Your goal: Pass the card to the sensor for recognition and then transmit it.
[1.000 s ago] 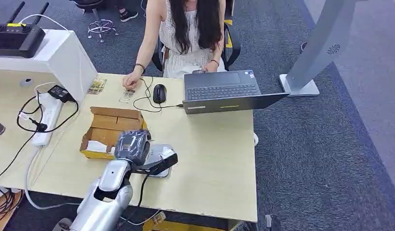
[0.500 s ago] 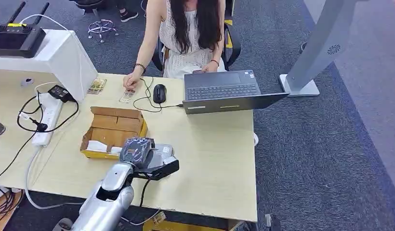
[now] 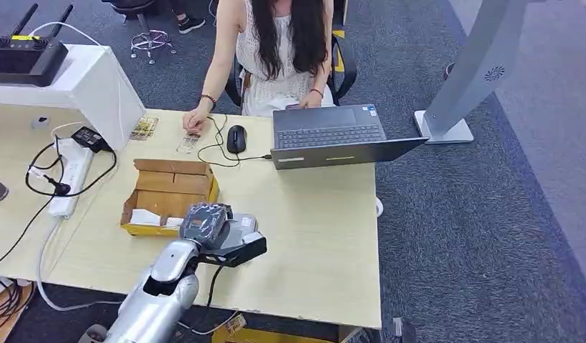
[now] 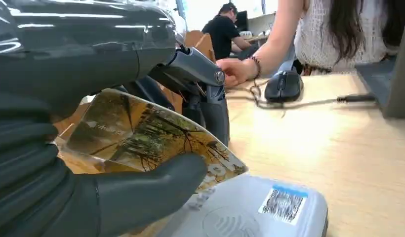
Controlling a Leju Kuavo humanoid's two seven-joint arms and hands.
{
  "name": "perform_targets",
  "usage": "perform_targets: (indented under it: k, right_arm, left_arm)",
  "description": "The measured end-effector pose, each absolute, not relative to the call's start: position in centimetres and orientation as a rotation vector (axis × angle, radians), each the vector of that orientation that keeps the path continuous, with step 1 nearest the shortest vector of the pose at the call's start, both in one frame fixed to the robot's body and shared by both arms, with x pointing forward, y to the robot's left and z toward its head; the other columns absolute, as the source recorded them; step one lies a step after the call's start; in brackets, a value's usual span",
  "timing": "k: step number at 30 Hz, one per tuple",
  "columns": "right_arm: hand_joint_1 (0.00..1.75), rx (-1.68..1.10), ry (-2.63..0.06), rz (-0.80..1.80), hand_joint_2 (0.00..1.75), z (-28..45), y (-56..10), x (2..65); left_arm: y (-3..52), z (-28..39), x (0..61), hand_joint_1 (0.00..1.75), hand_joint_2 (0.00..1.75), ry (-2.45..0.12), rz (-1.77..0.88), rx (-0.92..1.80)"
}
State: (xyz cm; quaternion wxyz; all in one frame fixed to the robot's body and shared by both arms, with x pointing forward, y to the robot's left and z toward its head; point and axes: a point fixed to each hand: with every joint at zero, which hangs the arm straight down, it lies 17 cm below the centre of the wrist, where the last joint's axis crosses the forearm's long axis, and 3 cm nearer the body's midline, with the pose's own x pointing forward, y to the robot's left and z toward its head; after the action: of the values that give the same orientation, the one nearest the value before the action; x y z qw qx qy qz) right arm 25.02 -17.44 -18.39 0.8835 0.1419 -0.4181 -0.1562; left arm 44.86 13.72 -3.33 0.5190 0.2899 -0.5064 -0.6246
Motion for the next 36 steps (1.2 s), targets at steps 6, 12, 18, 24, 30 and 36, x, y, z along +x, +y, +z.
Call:
perform_targets:
  k: [6, 12, 18, 24, 30, 36]
  right_arm:
    - [0.00, 0.294, -0.876, -0.330, 0.00, -18.3, -17.5, 25.0]
    - [0.00, 0.294, -0.877, -0.329, 0.00, -18.3, -17.5, 25.0]
    - [0.00, 0.291, -0.884, -0.342, 0.00, -18.3, -17.7, 25.0]
    - [0.00, 0.293, -0.886, -0.335, 0.00, -18.3, -17.5, 24.7]
    - [0.00, 0.297, -0.883, -0.314, 0.00, -18.3, -17.4, 24.7]
    - [0.00, 0.302, -0.875, -0.302, 0.00, -18.4, -17.1, 24.6]
  left_arm:
    - [13.5, -1.8, 45.6, 1.75, 1.75, -1.253, -1.476, 0.719]
    - [13.7, -1.4, 45.8, 1.75, 1.75, -1.262, -1.473, 0.729]
    - [14.0, 2.7, 47.7, 1.75, 1.75, -1.359, -1.405, 0.853]
    - [15.4, 11.3, 51.5, 1.75, 1.75, -1.473, -1.346, 1.077]
    - [21.0, 20.2, 55.9, 1.75, 1.75, -1.522, -1.243, 1.419]
    - [28.4, 22.4, 59.4, 1.75, 1.75, -1.418, -1.178, 1.534]
